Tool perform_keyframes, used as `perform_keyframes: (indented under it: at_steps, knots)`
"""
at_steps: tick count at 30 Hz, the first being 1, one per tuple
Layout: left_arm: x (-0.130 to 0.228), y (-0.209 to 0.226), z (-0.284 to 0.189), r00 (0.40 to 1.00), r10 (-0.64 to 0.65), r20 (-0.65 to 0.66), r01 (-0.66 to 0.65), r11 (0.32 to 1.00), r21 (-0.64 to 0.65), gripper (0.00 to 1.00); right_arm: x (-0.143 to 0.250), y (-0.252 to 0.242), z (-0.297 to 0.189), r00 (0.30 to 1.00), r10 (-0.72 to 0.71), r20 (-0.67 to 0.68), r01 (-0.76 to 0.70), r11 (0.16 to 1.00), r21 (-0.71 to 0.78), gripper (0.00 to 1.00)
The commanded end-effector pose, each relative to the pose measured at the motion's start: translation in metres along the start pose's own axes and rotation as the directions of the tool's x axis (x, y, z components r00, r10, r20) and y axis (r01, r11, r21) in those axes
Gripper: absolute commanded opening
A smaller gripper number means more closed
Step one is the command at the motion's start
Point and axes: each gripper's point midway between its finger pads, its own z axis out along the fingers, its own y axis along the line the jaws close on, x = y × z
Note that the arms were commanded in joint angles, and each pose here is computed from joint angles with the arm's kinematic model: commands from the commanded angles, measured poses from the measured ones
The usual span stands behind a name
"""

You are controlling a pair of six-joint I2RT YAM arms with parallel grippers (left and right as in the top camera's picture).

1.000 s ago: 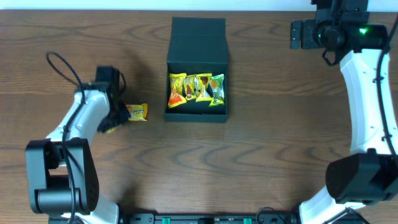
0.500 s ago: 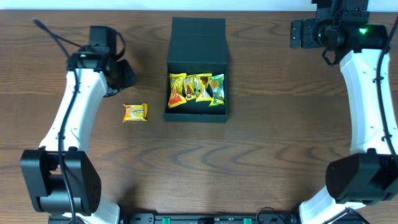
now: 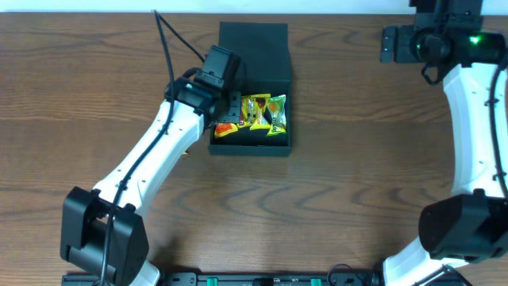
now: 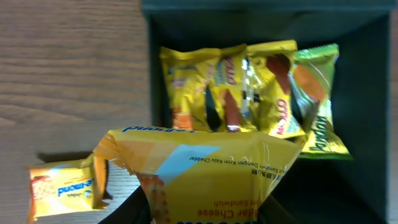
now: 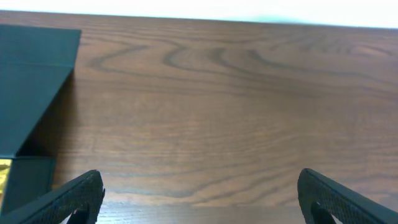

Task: Pack container
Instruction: 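Place the Le Mond packet into the box with the left gripper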

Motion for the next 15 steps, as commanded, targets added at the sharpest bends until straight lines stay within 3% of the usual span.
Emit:
perform_keyframes:
  at_steps: [1,9,15]
  knots:
    - [0.006,-0.001,0.013,0.999,0.015,-0.033,-0.016,0.999,-0.031,0.25,0.006,-0.004,0.004,1.000,0.016,-0.022,-0.016,1.000,0.004,0.99]
    - [0.044,-0.023,0.059,0.981,0.070,-0.181,-0.076,0.997,-0.026,0.25,0.015,-0.003,0.004,0.998,0.016,-0.058,-0.016,1.000,0.001,0.99]
    - [0.056,-0.021,0.060,0.973,0.048,-0.227,-0.060,0.997,-0.046,0.24,0.017,-0.003,0.004,0.998,0.016,-0.066,-0.016,1.000,0.000,0.99]
